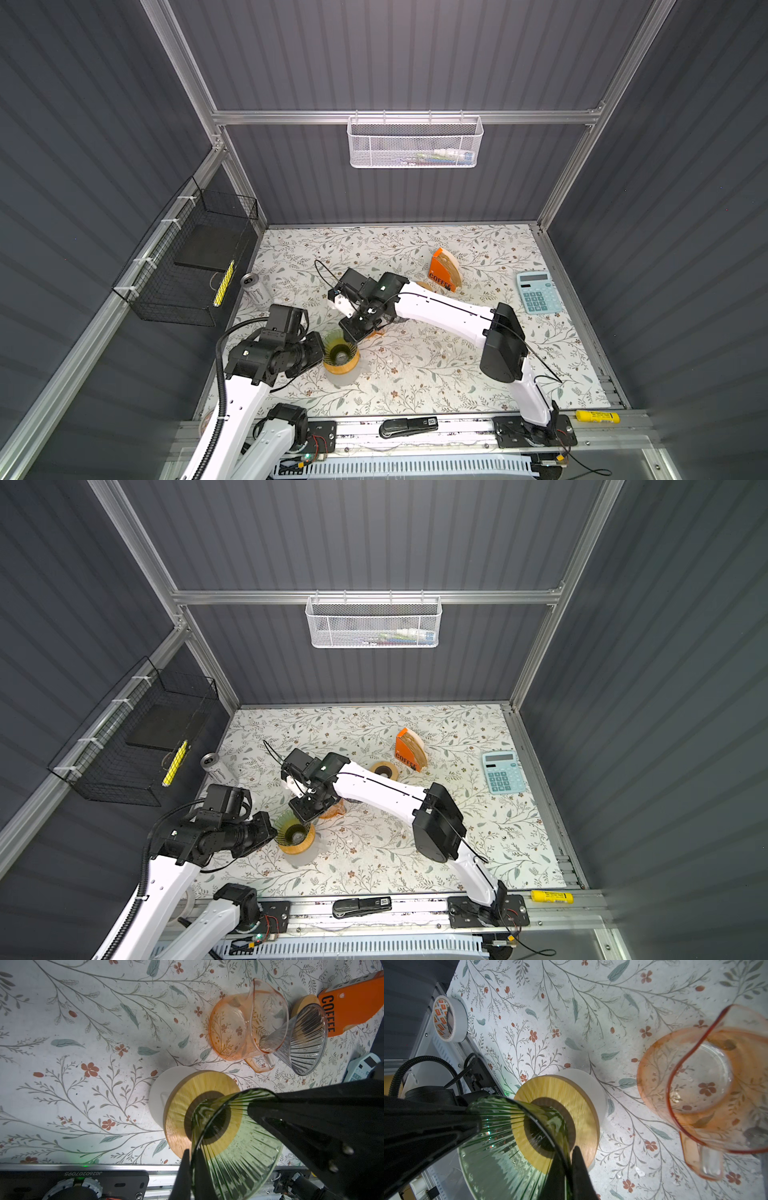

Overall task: Place the coffee filter in the dripper
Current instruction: 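Lower the green dripper onto the bamboo ring atop the frosted pitcher, then open the right gripper and lift it off the dripper while the left arm rises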

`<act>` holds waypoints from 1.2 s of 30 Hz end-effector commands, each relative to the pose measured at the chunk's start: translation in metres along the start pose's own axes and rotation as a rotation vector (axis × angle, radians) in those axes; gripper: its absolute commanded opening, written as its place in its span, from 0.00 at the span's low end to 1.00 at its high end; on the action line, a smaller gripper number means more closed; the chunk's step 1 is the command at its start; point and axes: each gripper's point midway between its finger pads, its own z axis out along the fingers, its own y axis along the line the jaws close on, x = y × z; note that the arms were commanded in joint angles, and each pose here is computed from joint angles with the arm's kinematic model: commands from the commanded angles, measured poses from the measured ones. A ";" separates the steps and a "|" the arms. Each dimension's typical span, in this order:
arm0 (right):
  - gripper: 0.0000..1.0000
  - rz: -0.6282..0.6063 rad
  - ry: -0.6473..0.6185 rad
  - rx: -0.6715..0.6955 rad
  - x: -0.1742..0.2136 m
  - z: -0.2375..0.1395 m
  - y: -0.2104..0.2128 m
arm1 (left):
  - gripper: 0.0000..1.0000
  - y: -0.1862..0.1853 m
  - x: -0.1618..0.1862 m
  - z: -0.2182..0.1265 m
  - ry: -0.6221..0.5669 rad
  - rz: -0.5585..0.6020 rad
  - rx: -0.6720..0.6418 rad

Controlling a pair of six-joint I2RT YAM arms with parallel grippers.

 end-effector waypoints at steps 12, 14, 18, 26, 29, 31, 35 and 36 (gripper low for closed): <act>0.00 0.029 0.081 0.084 0.027 0.029 -0.023 | 0.00 0.026 0.026 0.013 0.091 -0.042 -0.089; 0.00 0.027 0.074 0.082 0.025 0.027 -0.022 | 0.00 0.026 0.025 0.011 0.089 -0.040 -0.089; 0.00 0.021 0.055 0.078 0.020 0.021 -0.019 | 0.00 0.024 0.022 0.008 0.077 -0.034 -0.089; 0.00 0.009 0.016 0.060 0.008 0.005 -0.009 | 0.00 0.018 0.013 -0.003 0.046 -0.018 -0.087; 0.00 0.006 0.003 0.053 0.004 0.000 -0.005 | 0.00 0.017 0.011 -0.007 0.037 -0.018 -0.090; 0.00 0.005 -0.001 0.051 0.003 -0.002 -0.004 | 0.00 0.017 0.010 -0.009 0.030 -0.018 -0.088; 0.00 0.003 -0.009 0.050 0.001 -0.005 -0.003 | 0.00 0.016 0.007 -0.014 0.008 -0.019 -0.089; 0.01 0.003 -0.012 0.050 0.000 -0.006 -0.003 | 0.00 0.015 0.006 -0.015 0.003 -0.019 -0.085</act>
